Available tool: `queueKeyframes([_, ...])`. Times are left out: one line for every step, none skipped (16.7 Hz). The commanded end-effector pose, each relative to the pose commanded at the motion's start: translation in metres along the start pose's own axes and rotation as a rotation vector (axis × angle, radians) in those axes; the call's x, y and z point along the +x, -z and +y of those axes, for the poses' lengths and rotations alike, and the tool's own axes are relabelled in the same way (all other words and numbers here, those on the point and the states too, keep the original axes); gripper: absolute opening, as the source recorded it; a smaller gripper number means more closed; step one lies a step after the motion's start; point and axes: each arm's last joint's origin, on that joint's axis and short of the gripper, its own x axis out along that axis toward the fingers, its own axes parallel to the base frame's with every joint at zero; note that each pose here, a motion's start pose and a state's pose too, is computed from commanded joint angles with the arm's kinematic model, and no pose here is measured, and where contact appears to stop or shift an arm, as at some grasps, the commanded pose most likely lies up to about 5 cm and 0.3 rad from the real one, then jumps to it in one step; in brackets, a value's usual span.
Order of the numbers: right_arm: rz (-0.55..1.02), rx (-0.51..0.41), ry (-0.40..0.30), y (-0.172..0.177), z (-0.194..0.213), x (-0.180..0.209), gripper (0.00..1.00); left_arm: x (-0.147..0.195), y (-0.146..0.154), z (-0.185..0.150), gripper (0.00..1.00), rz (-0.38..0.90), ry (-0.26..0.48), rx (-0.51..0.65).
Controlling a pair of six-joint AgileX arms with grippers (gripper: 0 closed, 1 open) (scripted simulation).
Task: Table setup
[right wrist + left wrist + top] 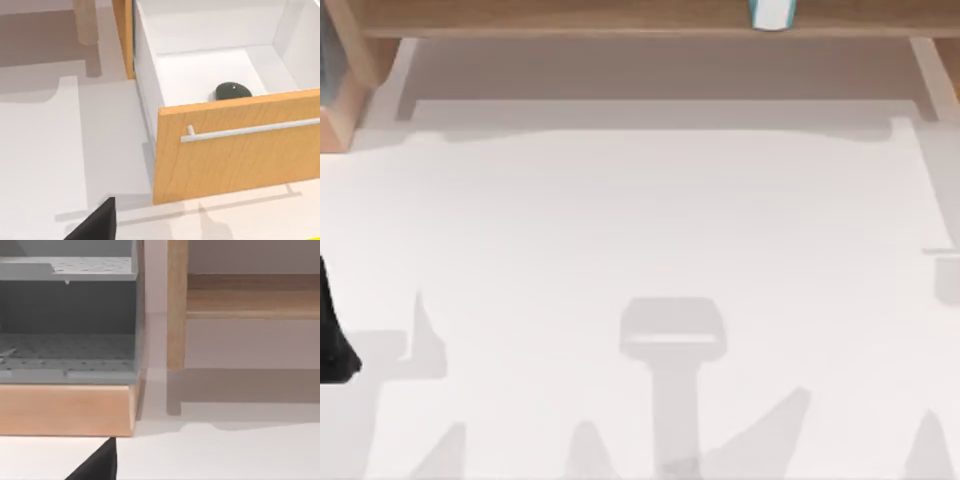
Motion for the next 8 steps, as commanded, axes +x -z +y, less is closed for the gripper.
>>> queueKeyframes([0.068, 0.002, 0.015, -0.022, -0.004, 0.008, 1.0, 0.0, 0.0, 0.0, 1.0, 0.0, 0.0, 0.0])
queueKeyframes([0.136, 0.003, 0.027, -0.045, -0.009, 0.019, 1.0, 0.0, 0.0, 0.0, 1.0, 0.0, 0.0, 0.0])
queueKeyframes([0.207, 0.005, 0.037, -0.066, -0.014, 0.034, 1.0, 0.0, 0.0, 0.0, 1.0, 0.0, 0.0, 0.0])
queueKeyframes([0.278, 0.006, 0.044, -0.085, -0.02, 0.053, 1.0, 0.0, 0.0, 0.0, 1.0, 0.0, 0.0, 0.0])
queueKeyframes([0.35, 0.008, 0.048, -0.101, -0.027, 0.075, 1.0, 0.0, 0.0, 0.0, 1.0, 0.0, 0.0, 0.0])
queueKeyframes([0.423, 0.009, 0.05, -0.114, -0.034, 0.101, 1.0, 0.0, 0.0, 0.0, 1.0, 0.0, 0.0, 0.0])
queueKeyframes([0.495, 0.01, 0.048, -0.123, -0.041, 0.129, 1.0, 0.0, 0.0, 0.0, 1.0, 0.0, 0.0, 0.0])
queueKeyframes([0.565, 0.01, 0.043, -0.128, -0.048, 0.158, 1.0, 0.0, 0.0, 0.0, 1.0, 0.0, 0.0, 0.0])
